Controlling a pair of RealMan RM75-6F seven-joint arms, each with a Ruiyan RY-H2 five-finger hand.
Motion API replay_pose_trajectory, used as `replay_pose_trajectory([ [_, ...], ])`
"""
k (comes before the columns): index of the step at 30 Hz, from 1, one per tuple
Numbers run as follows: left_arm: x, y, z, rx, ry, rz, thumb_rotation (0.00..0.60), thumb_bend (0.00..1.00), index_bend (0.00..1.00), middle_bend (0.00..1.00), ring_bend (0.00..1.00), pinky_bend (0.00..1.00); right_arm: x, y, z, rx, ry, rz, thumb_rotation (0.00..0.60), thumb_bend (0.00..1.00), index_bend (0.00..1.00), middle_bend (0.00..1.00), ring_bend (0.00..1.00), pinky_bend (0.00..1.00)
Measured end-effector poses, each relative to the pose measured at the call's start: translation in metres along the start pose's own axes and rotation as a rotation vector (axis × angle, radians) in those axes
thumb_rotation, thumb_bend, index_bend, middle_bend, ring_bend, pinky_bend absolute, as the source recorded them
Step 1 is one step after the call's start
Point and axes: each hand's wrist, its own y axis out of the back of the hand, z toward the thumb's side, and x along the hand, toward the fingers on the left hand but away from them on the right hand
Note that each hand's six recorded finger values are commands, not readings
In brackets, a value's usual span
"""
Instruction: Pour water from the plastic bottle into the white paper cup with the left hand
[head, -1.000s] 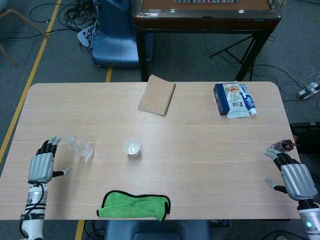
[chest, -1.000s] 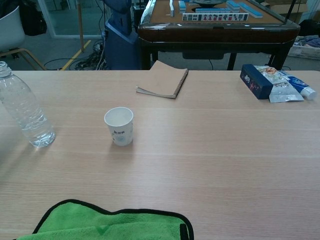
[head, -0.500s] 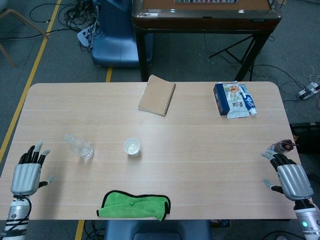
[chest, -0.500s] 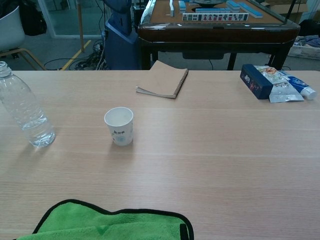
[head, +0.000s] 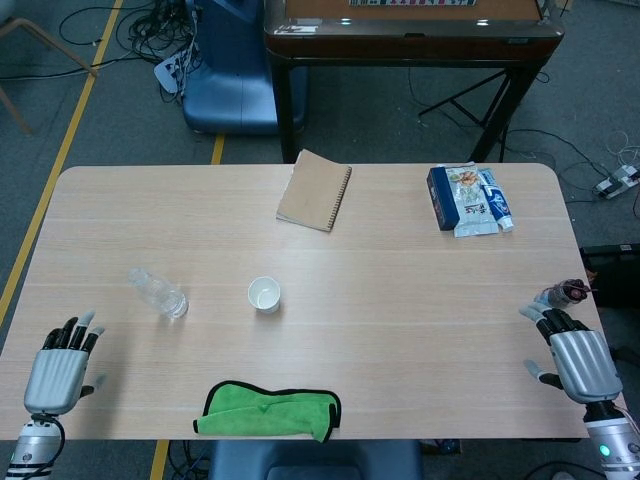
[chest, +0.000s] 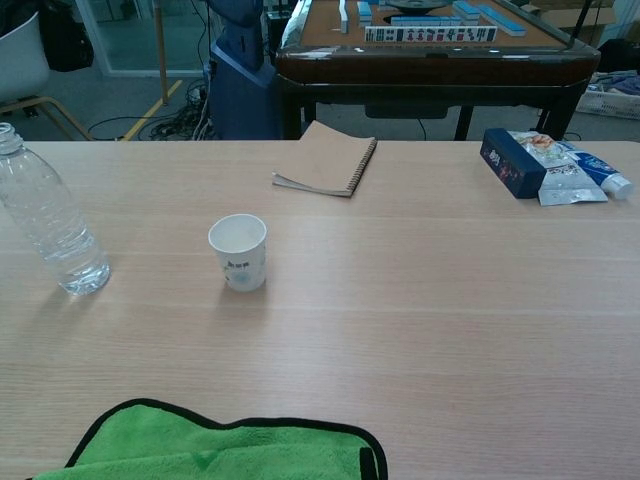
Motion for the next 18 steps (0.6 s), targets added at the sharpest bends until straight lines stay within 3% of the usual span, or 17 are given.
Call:
replay_pose_trajectory([
  [18,-0.0067,0.002,0.0016,0.024,0.001,-0.009,0.6,0.05,0.3,0.15,0.15,0.25,0.0014,0.0033,-0.0006,-0.006,0.008,-0.004,0.6,0.17,0.25,0.23,0.22,0.47],
])
